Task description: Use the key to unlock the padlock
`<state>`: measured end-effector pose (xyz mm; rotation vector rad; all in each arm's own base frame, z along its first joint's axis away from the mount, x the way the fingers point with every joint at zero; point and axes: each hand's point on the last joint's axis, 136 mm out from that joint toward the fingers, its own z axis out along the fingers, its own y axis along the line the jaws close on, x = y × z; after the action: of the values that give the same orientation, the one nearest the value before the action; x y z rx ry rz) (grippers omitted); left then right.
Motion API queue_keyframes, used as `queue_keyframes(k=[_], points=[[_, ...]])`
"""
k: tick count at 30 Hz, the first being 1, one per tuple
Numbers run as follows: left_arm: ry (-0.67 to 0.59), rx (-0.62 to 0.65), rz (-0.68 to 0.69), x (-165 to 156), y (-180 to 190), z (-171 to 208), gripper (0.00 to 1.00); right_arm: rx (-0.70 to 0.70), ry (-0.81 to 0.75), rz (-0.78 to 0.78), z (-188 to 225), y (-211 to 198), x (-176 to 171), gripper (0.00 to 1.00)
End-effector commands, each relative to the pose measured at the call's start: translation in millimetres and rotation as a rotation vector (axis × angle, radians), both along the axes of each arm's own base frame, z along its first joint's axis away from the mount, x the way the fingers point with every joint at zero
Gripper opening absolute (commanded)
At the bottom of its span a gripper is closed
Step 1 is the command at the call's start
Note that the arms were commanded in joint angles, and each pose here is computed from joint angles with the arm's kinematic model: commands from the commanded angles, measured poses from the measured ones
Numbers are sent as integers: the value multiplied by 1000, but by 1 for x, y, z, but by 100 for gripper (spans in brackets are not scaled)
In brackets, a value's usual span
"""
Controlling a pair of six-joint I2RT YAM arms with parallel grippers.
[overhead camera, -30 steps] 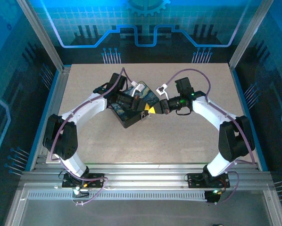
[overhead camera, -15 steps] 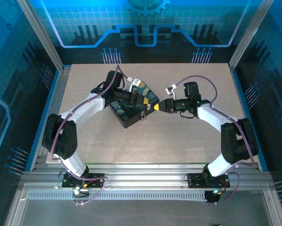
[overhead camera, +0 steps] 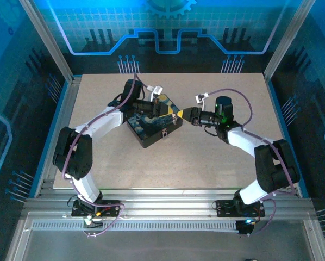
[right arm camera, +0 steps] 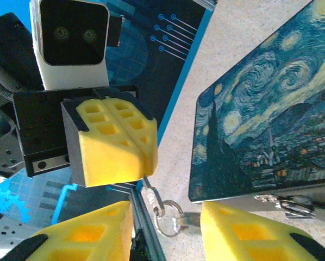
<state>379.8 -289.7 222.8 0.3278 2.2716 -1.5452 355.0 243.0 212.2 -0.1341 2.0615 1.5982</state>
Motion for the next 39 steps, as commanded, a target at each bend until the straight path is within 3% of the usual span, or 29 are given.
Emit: queue_keyframes(k=[1,17,23,32,34,36,39], points=[[-16,-31,14,2,3,11,0,37,-22,1,8,10,5,37],[-10,-58,26,0,4,14,0,69,-24,41,12,25,-1,19],[-9,-70,31,-2,5,14,0,94,-42,52,18,25,-2,5],[8,-82,53,1,9,8,1,133,-40,47,22,25,-2,0],[13,-67,60,1,11,5,17,124,-35,40,20,24,-2,0],[16,-40,84,4,16,1,45,98,-22,35,15,23,-1,0],[19,10,126,9,26,-4,61,32,0,31,2,20,-3,0]])
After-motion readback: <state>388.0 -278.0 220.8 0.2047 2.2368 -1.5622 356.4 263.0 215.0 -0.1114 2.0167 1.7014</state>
